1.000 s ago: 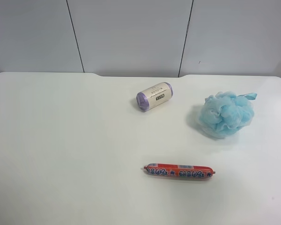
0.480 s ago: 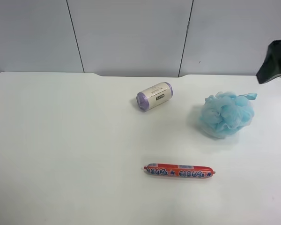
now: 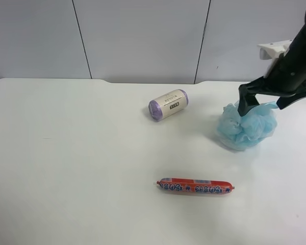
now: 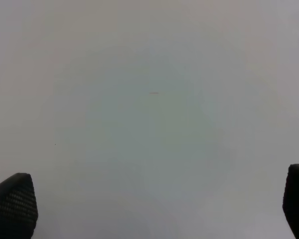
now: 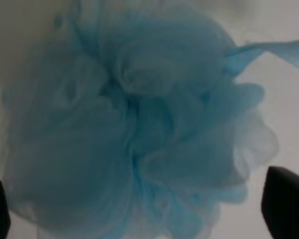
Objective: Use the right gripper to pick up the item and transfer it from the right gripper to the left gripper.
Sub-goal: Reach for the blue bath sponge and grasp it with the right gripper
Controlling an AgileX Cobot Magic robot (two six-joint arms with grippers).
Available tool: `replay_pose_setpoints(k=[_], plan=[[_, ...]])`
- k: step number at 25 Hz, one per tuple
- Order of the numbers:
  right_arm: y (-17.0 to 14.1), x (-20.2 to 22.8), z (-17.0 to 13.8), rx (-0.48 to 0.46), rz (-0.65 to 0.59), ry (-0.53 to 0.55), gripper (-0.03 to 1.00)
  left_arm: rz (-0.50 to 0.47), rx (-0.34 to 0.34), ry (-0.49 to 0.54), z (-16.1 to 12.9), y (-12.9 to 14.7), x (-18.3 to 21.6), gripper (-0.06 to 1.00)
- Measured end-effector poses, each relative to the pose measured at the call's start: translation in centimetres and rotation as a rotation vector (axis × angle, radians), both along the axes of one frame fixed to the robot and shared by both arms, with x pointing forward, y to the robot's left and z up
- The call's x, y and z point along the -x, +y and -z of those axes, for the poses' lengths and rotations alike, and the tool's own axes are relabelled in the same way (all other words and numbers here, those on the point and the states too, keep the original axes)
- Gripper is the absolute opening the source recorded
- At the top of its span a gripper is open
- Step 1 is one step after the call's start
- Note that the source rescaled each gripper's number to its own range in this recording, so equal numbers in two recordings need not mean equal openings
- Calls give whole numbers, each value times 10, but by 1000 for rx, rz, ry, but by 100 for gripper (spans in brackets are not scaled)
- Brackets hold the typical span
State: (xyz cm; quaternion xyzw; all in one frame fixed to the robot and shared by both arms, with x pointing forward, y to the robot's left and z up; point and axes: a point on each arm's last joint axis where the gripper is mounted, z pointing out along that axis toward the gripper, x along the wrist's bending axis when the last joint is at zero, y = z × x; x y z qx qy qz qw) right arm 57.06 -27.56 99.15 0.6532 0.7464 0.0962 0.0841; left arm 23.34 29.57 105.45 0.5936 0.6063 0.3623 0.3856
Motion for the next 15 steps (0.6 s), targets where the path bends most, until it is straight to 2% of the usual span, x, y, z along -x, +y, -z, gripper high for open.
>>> replay_pose_setpoints(k=[5,7,10,12,14,15], plan=[[1,-18,32,3,-4,-4,99,0,0,0,0,0,0,100],[1,-22,42,3,-5,-2,91,0,0,0,0,0,0,100],[1,-24,54,6,-10,22,60,0,0,0,0,0,0,100],[1,-24,56,6,-11,28,27,0,0,0,0,0,0,100],[1,-25,54,6,-11,23,9,0,0,0,0,0,0,100],[1,-25,54,6,-11,20,5,0,0,0,0,0,0,100]])
